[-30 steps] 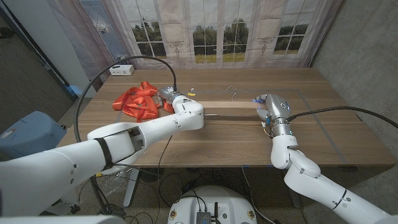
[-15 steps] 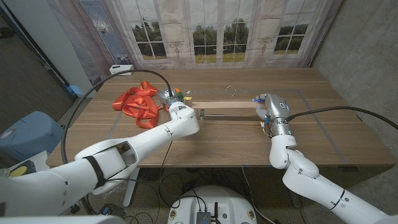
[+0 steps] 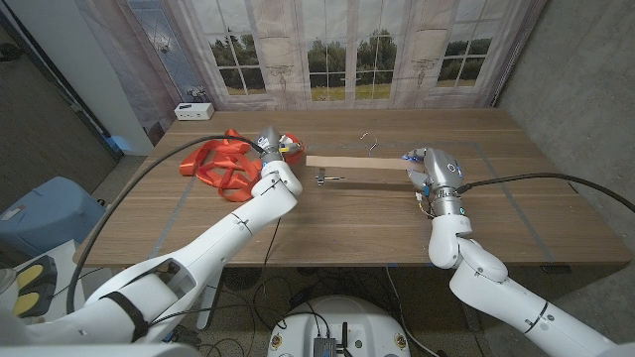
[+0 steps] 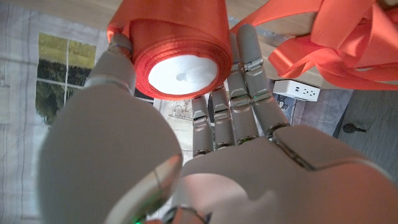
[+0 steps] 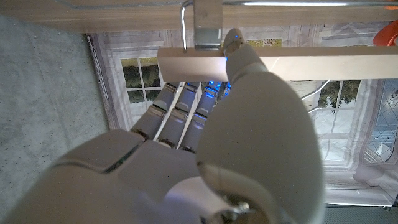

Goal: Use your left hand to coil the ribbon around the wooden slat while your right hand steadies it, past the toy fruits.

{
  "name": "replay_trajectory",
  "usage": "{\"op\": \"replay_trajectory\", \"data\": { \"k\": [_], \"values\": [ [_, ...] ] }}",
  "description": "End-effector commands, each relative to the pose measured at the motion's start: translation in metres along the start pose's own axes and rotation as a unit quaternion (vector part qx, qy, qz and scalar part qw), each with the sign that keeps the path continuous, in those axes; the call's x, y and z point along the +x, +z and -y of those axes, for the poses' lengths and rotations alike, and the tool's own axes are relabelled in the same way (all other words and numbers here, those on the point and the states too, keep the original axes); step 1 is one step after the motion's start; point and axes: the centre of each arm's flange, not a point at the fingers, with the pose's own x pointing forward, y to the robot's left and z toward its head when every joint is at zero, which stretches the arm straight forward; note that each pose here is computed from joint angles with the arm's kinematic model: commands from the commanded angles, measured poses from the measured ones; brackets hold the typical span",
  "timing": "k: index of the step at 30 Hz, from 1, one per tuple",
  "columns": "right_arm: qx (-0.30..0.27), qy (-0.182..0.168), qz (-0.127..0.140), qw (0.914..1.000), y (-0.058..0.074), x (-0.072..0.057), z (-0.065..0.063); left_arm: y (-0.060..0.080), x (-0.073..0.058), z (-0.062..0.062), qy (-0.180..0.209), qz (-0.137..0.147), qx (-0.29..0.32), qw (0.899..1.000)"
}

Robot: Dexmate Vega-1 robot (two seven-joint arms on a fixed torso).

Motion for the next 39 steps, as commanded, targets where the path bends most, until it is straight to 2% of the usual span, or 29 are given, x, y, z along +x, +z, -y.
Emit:
{"op": "replay_trajectory", "data": {
  "k": [1,12,20,27,32,34,39],
  "values": [
    [0.029,0.002,-0.004,0.9996,-0.002,-0.002,-0.003,0.025,0.001,-0.035,0.037,0.06,-0.091,0.993],
    [0.064,0.008,0.011,0.9979,0.003,0.0,-0.015,0.051,0.004,-0.055,0.027,0.112,-0.159,0.98],
    [0.079,-0.01,0.03,0.9964,0.011,0.006,-0.017,0.07,0.003,-0.072,0.016,0.145,-0.207,0.968],
    [0.106,-0.029,0.044,0.9929,0.018,0.015,-0.024,0.087,-0.003,-0.087,0.009,0.177,-0.24,0.954],
    [0.117,-0.036,0.05,0.9912,0.021,0.018,-0.027,0.095,-0.006,-0.094,0.0,0.191,-0.26,0.946],
    [0.12,-0.038,0.054,0.9906,0.024,0.022,-0.03,0.102,-0.008,-0.098,-0.008,0.204,-0.274,0.94],
    [0.127,-0.041,0.058,0.9893,0.028,0.028,-0.036,0.114,-0.013,-0.106,-0.011,0.227,-0.286,0.931]
  ]
}}
